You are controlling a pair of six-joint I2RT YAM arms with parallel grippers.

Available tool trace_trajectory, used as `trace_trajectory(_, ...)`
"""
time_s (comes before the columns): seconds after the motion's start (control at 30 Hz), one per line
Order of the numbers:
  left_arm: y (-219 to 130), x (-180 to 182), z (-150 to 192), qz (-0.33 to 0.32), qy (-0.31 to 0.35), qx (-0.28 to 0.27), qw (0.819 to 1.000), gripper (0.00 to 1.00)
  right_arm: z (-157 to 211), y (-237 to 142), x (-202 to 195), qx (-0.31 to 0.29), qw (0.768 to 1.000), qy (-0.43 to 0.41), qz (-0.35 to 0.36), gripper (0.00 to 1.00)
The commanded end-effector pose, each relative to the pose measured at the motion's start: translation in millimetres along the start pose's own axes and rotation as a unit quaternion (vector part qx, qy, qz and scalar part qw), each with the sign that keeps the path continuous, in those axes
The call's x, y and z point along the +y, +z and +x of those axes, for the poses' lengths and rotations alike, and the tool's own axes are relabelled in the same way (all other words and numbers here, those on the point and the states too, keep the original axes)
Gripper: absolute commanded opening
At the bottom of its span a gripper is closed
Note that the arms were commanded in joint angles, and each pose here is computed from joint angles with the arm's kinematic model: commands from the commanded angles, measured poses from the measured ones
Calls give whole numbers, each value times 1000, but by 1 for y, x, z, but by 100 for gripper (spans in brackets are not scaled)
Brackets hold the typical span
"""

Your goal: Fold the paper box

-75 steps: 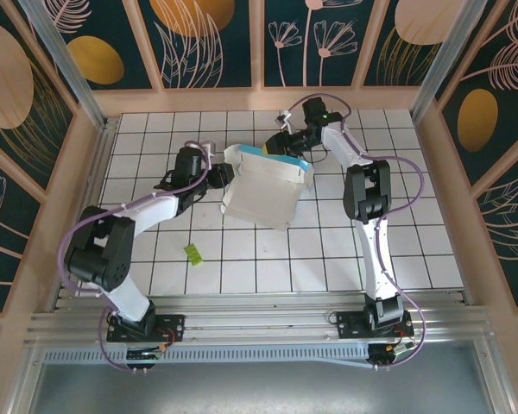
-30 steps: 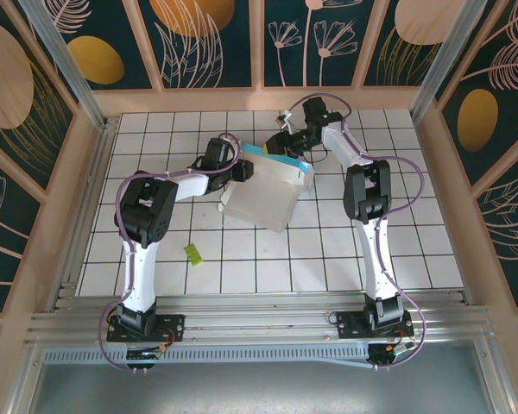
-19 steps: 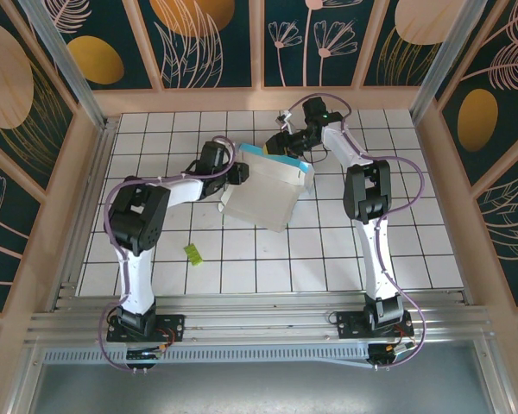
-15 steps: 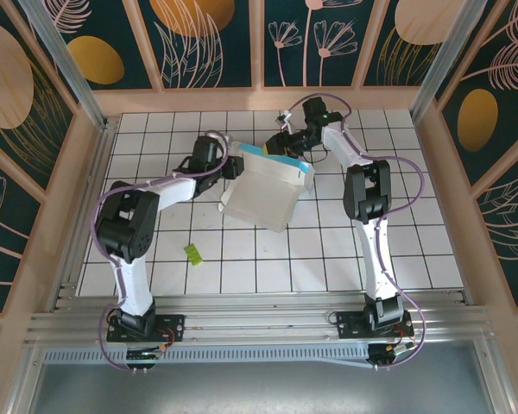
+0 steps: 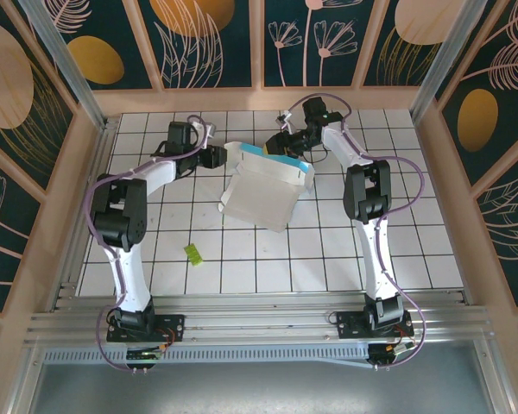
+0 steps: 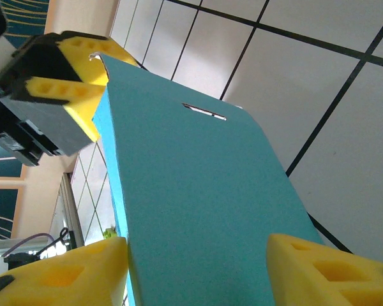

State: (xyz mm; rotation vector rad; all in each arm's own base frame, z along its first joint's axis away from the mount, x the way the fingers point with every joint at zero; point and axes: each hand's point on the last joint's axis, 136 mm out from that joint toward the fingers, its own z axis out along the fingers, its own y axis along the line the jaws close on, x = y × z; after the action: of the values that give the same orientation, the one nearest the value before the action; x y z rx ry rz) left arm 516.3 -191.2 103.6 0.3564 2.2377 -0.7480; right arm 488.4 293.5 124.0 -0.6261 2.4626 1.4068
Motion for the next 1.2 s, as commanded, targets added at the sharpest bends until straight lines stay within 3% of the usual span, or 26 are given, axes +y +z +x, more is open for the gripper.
trace_trajectory(0.0,9,-7,6,36,14,26,999,44,0,-1,-4,4,1000,-1,28,59)
trace_trajectory(0.3,32,1,11,50,1,39,998,43,-1,-1,-3,3,1000,-2,28,59)
trace_trajectory(0.6,30,-13,25,94,-18,54,994,26,-5,-2,-4,-5,1000,0,30,59)
trace_trajectory(0.8,24,-17,16,91,-36,45,994,11,-6,-1,-5,-6,999,2,32,59)
trace_trajectory(1.17,16,-48,-1,165,-90,33,982,8,-8,0,-8,-10,999,-2,49,60)
